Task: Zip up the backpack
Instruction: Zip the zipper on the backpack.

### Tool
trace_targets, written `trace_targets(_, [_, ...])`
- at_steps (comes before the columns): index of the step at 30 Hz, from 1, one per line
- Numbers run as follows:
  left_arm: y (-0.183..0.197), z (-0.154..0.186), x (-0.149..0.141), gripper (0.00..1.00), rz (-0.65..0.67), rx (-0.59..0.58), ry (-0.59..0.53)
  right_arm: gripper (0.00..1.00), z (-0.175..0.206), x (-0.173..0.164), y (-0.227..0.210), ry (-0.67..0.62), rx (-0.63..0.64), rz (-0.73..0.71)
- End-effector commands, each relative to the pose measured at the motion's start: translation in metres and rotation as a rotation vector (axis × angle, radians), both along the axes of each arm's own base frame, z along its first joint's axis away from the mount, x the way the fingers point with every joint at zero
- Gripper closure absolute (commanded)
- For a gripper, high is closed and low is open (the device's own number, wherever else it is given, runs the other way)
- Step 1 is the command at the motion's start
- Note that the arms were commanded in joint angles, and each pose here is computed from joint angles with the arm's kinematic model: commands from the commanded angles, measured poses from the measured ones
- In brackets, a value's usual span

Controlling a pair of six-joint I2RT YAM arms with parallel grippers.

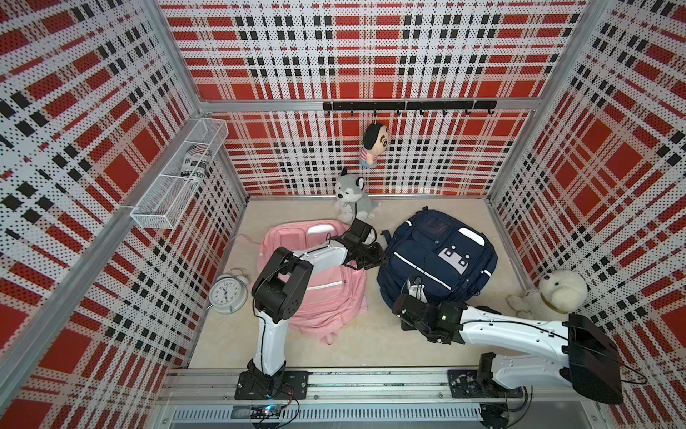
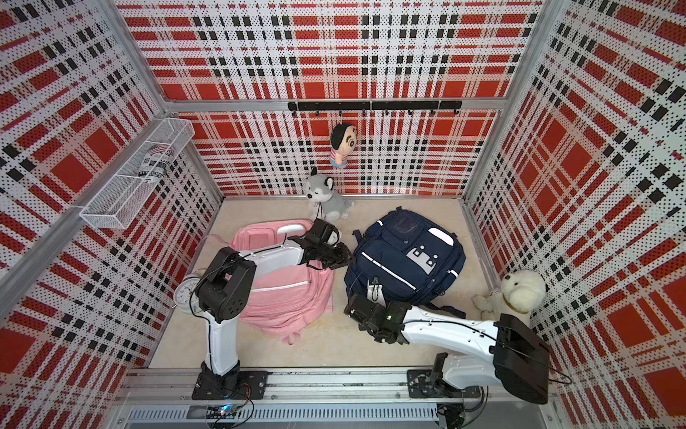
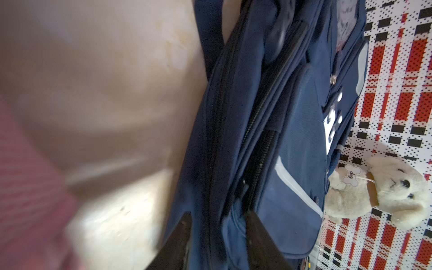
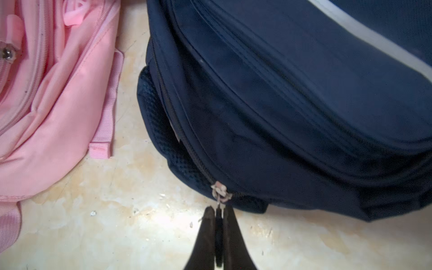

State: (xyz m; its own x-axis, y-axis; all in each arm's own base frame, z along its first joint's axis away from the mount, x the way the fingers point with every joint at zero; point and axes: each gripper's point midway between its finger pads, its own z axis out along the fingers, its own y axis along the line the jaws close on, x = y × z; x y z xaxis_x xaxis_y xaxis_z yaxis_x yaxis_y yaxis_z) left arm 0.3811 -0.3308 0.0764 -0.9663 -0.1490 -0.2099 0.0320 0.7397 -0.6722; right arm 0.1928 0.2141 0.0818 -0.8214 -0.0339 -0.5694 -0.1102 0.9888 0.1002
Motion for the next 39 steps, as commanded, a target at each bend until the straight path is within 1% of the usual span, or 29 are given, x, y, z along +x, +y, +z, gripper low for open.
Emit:
trace_targets(1, [0.019,0.034,-0.003,0.52,0.051,-0.022,-0.082,1.00,0.015,0.010,0.025,-0.045,0.052,0.063])
trace_targets(4, [0.023,0.038,-0.025,0.49,0.050,-0.046,-0.043,1.00,0.015,0.012,0.027,-0.055,0.069,0.074])
trace_targets(7, [0.010,0.042,-0.045,0.49,0.028,-0.066,-0.013,1.00,0.014,0.013,0.031,-0.061,0.085,0.086])
trace_targets(9, [-0.003,0.042,-0.056,0.47,0.003,-0.059,0.004,1.00,0.015,0.015,0.033,-0.072,0.090,0.093])
trace_targets(13, [-0.019,0.031,-0.073,0.46,-0.019,-0.031,0.047,1.00,0.015,0.018,0.037,-0.080,0.080,0.114])
trace_targets(16, [-0.021,0.020,-0.083,0.45,-0.019,0.000,0.083,1.00,0.013,0.020,0.036,-0.084,0.069,0.117])
trace_targets(22, [-0.008,0.019,-0.086,0.43,0.043,0.027,0.096,1.00,0.012,0.022,0.035,-0.095,0.071,0.114])
trace_targets(29, [-0.005,0.017,-0.086,0.41,0.078,0.051,0.114,1.00,0.014,0.025,0.038,-0.110,0.080,0.117])
trace_targets(32, [0.000,0.018,-0.087,0.41,0.113,0.064,0.115,1.00,0.011,0.025,0.037,-0.111,0.076,0.116])
trace_targets(39, [0.009,0.037,-0.083,0.41,0.176,0.074,0.087,1.00,0.010,0.026,0.037,-0.110,0.086,0.128])
